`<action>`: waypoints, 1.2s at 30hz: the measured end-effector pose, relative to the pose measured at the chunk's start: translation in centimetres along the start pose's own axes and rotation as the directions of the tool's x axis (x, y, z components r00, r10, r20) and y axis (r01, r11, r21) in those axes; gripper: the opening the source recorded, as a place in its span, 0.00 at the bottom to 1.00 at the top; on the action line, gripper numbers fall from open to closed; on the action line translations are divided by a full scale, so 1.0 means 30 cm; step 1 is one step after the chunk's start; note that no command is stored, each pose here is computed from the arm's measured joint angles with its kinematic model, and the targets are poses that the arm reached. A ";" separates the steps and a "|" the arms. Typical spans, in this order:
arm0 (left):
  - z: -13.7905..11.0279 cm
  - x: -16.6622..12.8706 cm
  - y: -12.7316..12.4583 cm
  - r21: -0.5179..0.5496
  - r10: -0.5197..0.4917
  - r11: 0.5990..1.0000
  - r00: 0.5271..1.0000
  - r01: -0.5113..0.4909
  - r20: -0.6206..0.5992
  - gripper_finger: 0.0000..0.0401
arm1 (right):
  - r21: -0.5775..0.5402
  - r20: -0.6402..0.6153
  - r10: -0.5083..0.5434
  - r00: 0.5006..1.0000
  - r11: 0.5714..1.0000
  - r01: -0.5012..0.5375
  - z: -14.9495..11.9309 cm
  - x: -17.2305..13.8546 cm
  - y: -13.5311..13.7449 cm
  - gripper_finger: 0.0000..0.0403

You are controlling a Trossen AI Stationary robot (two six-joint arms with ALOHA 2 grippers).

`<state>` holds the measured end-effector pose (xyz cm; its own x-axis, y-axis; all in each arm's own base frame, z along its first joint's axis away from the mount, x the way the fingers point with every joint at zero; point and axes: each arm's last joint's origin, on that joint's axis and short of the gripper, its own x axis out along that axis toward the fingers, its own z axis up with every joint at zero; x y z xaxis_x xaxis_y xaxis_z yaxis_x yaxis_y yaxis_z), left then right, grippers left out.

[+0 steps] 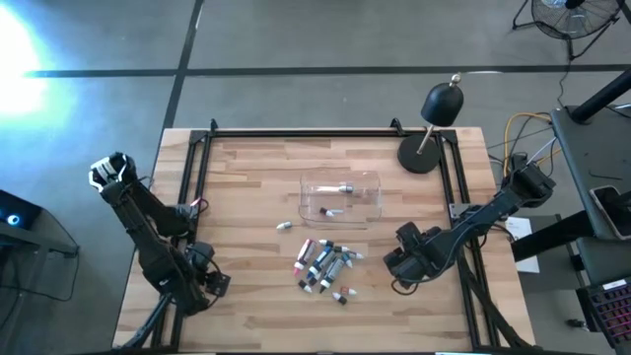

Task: Pick & Place food coloring
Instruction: Put the large purple food coloring bottle into the transparent bin

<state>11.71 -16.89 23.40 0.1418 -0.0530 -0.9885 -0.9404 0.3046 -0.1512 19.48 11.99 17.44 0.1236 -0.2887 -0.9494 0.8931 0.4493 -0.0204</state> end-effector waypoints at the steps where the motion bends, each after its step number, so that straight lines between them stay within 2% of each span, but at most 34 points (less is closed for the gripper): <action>1: 0.000 0.000 0.000 0.001 0.000 1.000 1.000 0.000 0.000 0.50 | 0.000 0.000 0.000 1.000 1.000 0.000 0.000 0.001 -0.001 0.54; 7: 0.000 0.001 0.000 0.005 0.001 1.000 1.000 -0.001 0.001 0.41 | 0.000 0.000 0.000 1.000 1.000 0.000 -0.001 0.005 -0.002 0.54; 17: 0.002 0.002 -0.002 0.026 -0.014 1.000 1.000 0.014 0.014 0.34 | -0.003 0.002 -0.003 1.000 1.000 0.003 -0.001 0.008 -0.004 0.54; 28: 0.008 0.001 -0.009 0.012 -0.025 1.000 1.000 0.025 0.016 0.18 | -0.004 0.003 -0.003 1.000 1.000 0.003 -0.002 0.008 -0.004 0.54; 32: 0.028 -0.018 -0.044 0.001 -0.098 0.995 0.993 0.098 0.068 0.18 | -0.006 0.003 -0.003 1.000 1.000 0.003 -0.002 0.008 -0.004 0.54; 36: 0.080 -0.060 -0.103 0.011 -0.167 0.986 0.977 0.167 0.131 0.17 | -0.041 0.004 0.002 1.000 0.999 -0.002 -0.001 0.003 -0.001 0.54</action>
<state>15.10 -15.44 25.64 0.3360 0.0214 -0.9416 -0.9001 0.3018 -0.3143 19.46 11.97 17.34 0.1275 -0.2914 -0.9481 0.8745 0.4841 -0.0312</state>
